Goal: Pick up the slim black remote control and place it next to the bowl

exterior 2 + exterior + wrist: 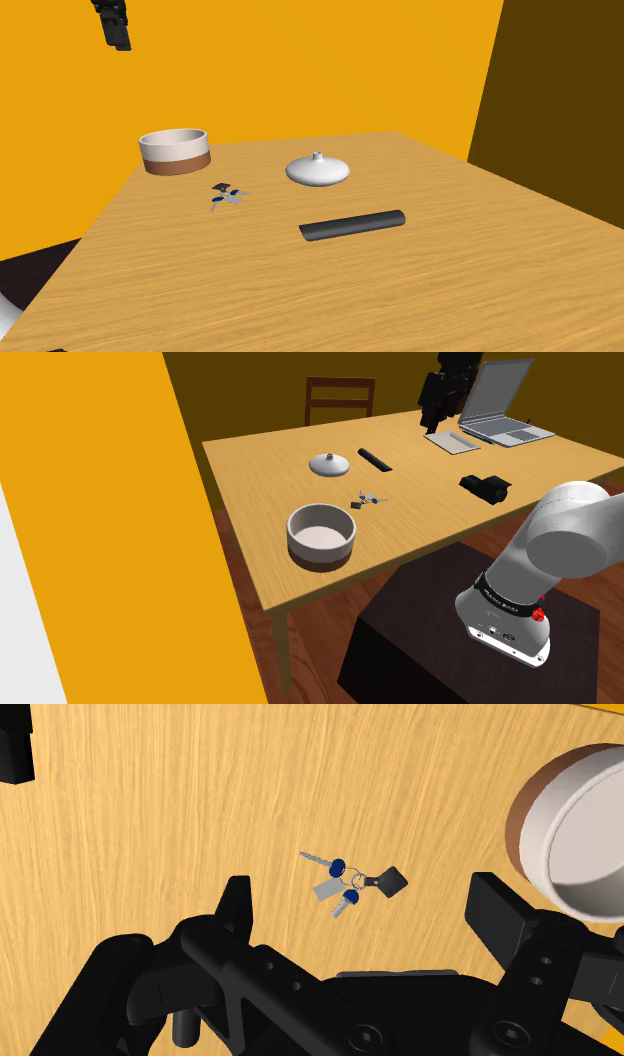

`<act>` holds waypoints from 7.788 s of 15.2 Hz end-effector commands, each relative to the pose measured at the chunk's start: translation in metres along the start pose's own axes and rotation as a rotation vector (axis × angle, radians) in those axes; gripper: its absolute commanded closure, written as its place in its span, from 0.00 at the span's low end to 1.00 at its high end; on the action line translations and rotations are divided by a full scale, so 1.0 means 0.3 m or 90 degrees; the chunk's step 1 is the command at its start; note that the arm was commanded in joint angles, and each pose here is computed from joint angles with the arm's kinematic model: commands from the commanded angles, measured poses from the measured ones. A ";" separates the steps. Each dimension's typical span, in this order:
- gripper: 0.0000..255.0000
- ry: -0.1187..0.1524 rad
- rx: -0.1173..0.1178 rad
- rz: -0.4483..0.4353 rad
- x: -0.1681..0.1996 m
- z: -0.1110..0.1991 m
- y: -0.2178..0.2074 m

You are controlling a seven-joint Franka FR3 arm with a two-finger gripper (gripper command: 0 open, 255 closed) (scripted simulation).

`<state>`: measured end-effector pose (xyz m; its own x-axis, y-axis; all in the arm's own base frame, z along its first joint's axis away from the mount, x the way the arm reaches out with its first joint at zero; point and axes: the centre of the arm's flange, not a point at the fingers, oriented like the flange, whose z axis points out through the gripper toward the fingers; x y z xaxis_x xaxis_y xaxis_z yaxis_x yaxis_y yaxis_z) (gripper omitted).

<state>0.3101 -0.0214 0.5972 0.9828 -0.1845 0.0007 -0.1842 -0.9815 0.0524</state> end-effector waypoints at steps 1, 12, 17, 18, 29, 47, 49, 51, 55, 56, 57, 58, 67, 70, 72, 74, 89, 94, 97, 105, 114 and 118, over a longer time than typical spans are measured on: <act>0.00 0.000 0.000 0.000 0.000 0.000 0.000; 0.00 -0.001 0.029 0.057 0.343 0.275 0.228; 0.00 -0.002 0.042 0.083 0.491 0.403 0.337; 0.00 -0.002 0.044 0.088 0.520 0.429 0.359; 0.00 -0.004 0.073 0.144 0.829 0.722 0.612; 0.00 -0.004 0.085 0.168 0.953 0.981 0.705; 0.00 -0.004 0.085 0.168 0.953 0.981 0.705; 1.00 -0.004 0.085 0.168 0.953 0.981 0.705; 1.00 -0.004 0.085 0.168 0.957 0.983 0.705; 1.00 -0.004 0.085 0.168 0.955 0.983 0.705; 1.00 -0.004 0.085 0.168 0.955 0.982 0.703; 1.00 -0.004 0.085 0.168 0.955 0.982 0.704; 1.00 -0.004 0.085 0.168 0.954 0.840 0.712; 1.00 -0.004 0.085 0.168 0.954 0.787 0.715; 1.00 -0.004 0.085 0.168 0.954 0.752 0.717; 1.00 -0.004 0.085 0.168 0.954 0.717 0.719; 1.00 -0.004 0.085 0.168 0.954 0.463 0.732; 1.00 -0.004 0.085 0.168 0.924 0.452 0.515; 1.00 -0.004 0.085 0.168 0.906 0.445 0.384; 1.00 -0.004 0.085 0.168 0.858 0.426 0.036; 1.00 -0.004 0.085 0.168 0.804 0.406 -0.356; 1.00 -0.004 0.085 0.168 0.780 0.397 -0.530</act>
<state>0.5679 0.0682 0.4695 0.9011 -0.4335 -0.0100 -0.4329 -0.8978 -0.0806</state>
